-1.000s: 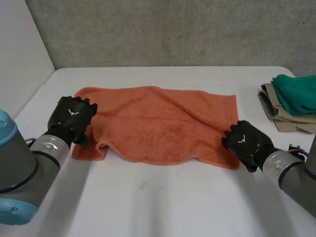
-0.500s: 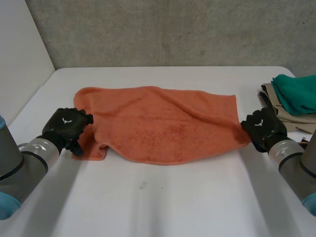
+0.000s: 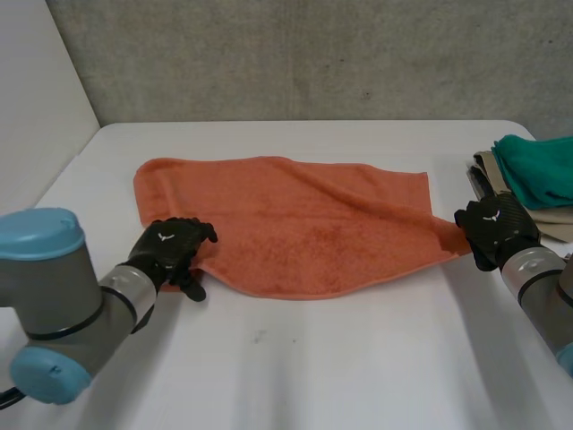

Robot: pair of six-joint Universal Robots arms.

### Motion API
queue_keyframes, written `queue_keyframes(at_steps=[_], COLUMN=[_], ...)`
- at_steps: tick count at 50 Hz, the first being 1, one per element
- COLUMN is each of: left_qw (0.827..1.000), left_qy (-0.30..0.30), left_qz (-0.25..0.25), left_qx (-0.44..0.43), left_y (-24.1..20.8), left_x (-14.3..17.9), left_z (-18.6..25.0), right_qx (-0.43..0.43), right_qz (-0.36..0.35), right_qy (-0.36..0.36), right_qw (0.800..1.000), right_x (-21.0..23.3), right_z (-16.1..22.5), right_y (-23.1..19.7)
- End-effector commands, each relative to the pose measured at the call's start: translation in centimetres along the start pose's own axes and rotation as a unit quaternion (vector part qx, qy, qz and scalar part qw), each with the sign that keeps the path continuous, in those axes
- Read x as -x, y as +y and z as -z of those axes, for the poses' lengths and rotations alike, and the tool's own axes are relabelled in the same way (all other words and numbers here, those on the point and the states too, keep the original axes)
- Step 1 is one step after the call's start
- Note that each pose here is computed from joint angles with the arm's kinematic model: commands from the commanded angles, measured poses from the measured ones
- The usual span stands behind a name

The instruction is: Fold the laundry.

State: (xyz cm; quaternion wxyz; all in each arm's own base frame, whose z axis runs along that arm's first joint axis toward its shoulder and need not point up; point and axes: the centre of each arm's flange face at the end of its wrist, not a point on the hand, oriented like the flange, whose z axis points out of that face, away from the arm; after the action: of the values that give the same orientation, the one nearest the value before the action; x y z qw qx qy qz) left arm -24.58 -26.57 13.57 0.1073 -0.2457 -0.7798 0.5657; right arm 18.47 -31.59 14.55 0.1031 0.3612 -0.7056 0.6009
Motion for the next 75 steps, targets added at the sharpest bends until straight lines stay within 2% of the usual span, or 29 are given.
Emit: queue_keyframes(at_steps=[1, 7, 11, 24, 29, 36, 41, 47, 56, 60, 62, 66, 69, 75], left_qw=[0.999, 0.999, 0.996, 0.986, 0.983, 0.977, 0.979, 0.986, 0.983, 0.975, 0.967, 0.947, 0.931, 0.913], left_qy=[-0.036, -0.047, -0.090, -0.163, -0.178, -0.180, -0.165, -0.111, -0.125, -0.128, -0.115, -0.057, -0.004, 0.031], left_qz=[-0.013, -0.021, -0.022, -0.011, -0.049, -0.114, -0.122, -0.126, -0.135, -0.183, -0.229, -0.308, -0.343, -0.369], left_qx=[0.007, 0.006, -0.012, -0.027, -0.020, 0.001, 0.007, 0.002, -0.022, -0.016, 0.007, 0.075, 0.127, 0.168], left_y=[0.6, 1.1, 0.8, 0.6, 0.3, 0.7, 1.1, 1.4, -2.0, -4.0, -4.2, -2.6, -0.8, 0.8], left_x=[-0.7, -1.6, -0.8, 3.9, 5.1, 5.1, 4.6, 3.6, 4.5, 4.4, 3.7, 2.1, 0.8, 0.3], left_z=[-1.9, -3.0, -3.5, -4.4, -3.8, -2.7, -2.3, -2.3, 0.6, 3.7, 5.6, 8.7, 10.5, 10.9], right_qx=[0.003, 0.010, 0.011, 0.011, 0.011, 0.015, 0.012, 0.016, 0.033, 0.050, 0.069, 0.128, 0.158, 0.185], right_qz=[0.000, -0.003, -0.005, -0.005, -0.005, -0.007, -0.007, -0.008, 0.001, 0.022, 0.030, 0.052, 0.065, 0.083], right_qy=[0.004, 0.014, 0.016, 0.019, 0.022, 0.017, 0.017, 0.010, -0.025, -0.069, -0.088, -0.140, -0.175, -0.205], right_qw=[1.000, 1.000, 1.000, 1.000, 1.000, 1.000, 1.000, 1.000, 0.999, 0.996, 0.993, 0.980, 0.970, 0.958], right_x=[-0.3, -1.0, -1.1, -1.4, -1.5, -1.5, -1.5, -1.3, -2.5, -3.1, -3.2, -3.3, -3.3, -2.9], right_z=[-0.1, -0.1, -0.2, -0.2, -0.1, 0.0, 0.1, 0.2, 2.7, 4.9, 5.9, 7.9, 9.0, 9.5], right_y=[0.1, 0.5, 0.5, 0.6, 0.5, 0.5, 0.3, 0.3, -2.3, -4.1, -4.4, -3.9, -3.4, -2.5])
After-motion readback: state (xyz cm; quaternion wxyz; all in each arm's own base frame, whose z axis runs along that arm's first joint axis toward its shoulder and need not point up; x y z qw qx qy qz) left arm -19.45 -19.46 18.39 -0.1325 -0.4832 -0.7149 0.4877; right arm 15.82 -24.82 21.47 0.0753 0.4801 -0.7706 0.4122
